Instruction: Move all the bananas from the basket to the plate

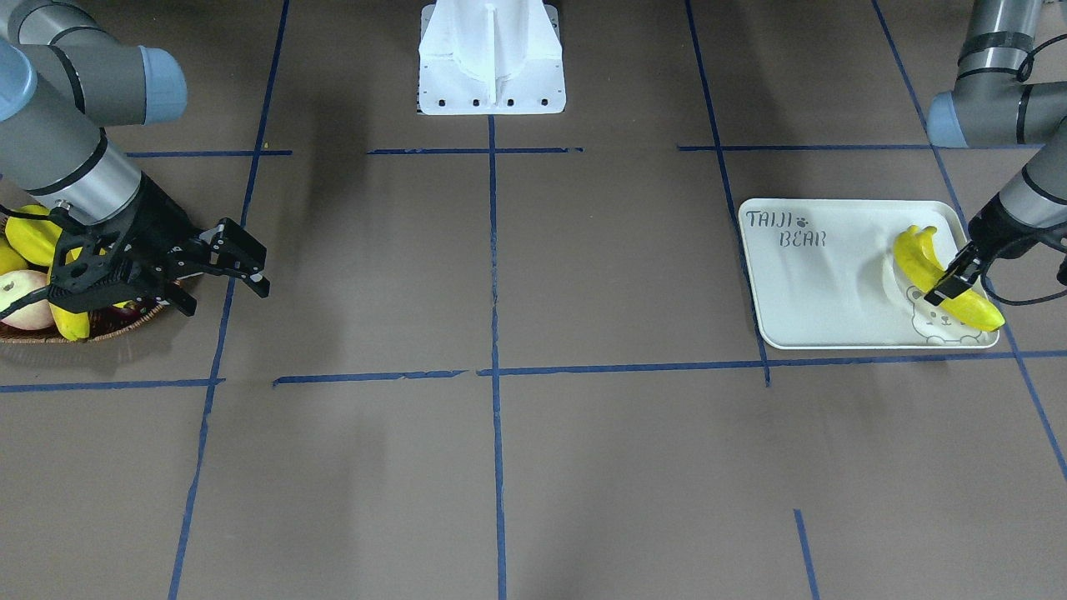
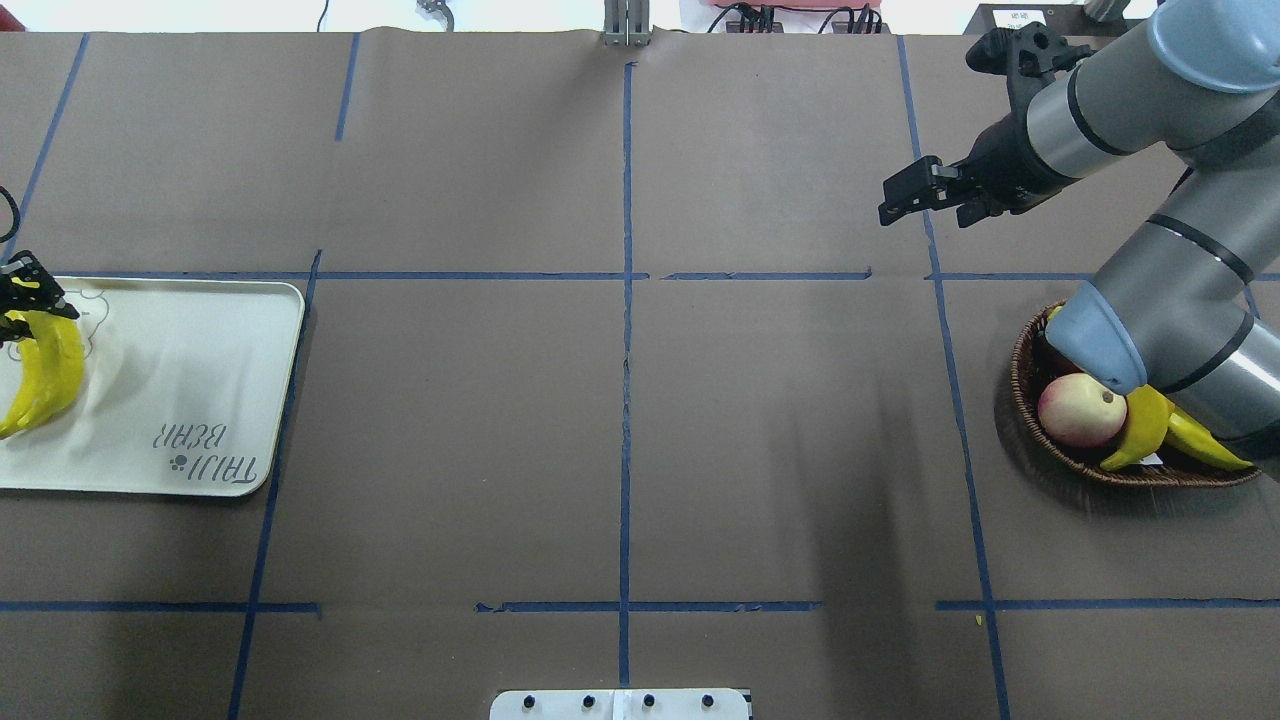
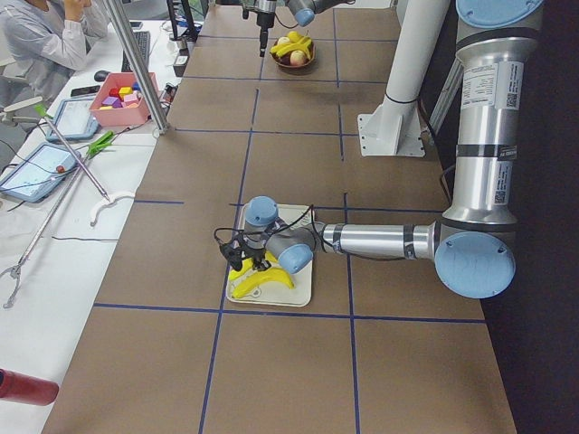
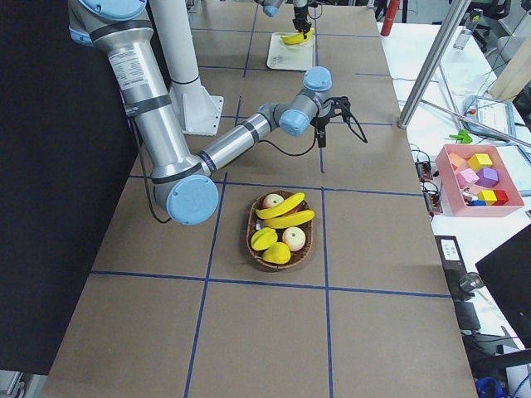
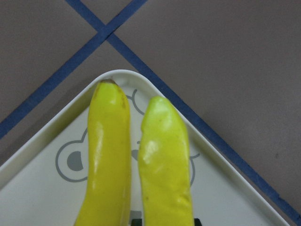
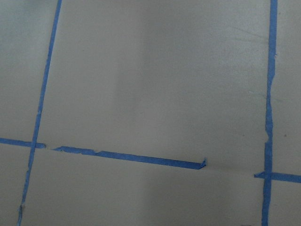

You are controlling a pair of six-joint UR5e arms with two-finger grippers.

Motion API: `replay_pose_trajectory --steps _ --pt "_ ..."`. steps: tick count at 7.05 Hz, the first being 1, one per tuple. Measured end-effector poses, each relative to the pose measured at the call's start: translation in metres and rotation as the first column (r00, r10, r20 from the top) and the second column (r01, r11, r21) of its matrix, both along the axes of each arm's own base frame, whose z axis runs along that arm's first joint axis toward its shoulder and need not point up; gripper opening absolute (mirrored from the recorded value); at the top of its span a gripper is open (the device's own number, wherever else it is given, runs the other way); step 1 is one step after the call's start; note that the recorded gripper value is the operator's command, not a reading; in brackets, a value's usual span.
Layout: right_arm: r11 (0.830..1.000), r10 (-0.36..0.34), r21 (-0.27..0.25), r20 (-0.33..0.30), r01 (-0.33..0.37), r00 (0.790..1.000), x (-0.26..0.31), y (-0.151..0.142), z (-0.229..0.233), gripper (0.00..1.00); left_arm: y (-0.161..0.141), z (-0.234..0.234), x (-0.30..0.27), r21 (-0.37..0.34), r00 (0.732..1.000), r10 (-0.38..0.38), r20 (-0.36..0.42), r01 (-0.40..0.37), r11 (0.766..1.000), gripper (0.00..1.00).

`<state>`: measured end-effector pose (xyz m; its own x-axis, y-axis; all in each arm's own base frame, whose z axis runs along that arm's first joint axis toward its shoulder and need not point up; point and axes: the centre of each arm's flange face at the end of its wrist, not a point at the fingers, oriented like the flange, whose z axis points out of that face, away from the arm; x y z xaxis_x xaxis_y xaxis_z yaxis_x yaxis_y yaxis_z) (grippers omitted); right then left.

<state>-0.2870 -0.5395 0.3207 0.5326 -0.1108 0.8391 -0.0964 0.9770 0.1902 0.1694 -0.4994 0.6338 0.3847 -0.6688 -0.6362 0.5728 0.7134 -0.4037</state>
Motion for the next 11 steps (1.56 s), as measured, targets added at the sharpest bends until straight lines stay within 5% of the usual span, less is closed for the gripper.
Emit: replay_pose_trajectory --steps 1,5,7,11 --pt "1.000 -0.001 0.000 0.000 0.001 1.000 0.000 0.000 0.000 0.99 -0.006 0.000 0.003 0.005 1.000 -0.003 0.005 0.003 1.000 0.99" --pt "1.000 0.000 -0.006 -0.004 0.000 1.000 0.000 0.000 0.003 0.99 -0.016 -0.009 -0.015 0.071 0.999 0.051 -0.014 -0.050 0.996 1.00" --pt "1.000 0.012 -0.009 -0.020 -0.012 1.000 0.017 0.001 0.016 0.99 -0.027 -0.046 -0.044 0.118 0.986 0.100 -0.134 -0.084 0.989 1.00" --pt "0.995 -0.064 0.064 -0.196 0.078 0.978 0.090 0.053 0.117 0.99 -0.043 -0.135 -0.042 0.273 0.970 0.144 -0.198 -0.086 0.958 1.00"
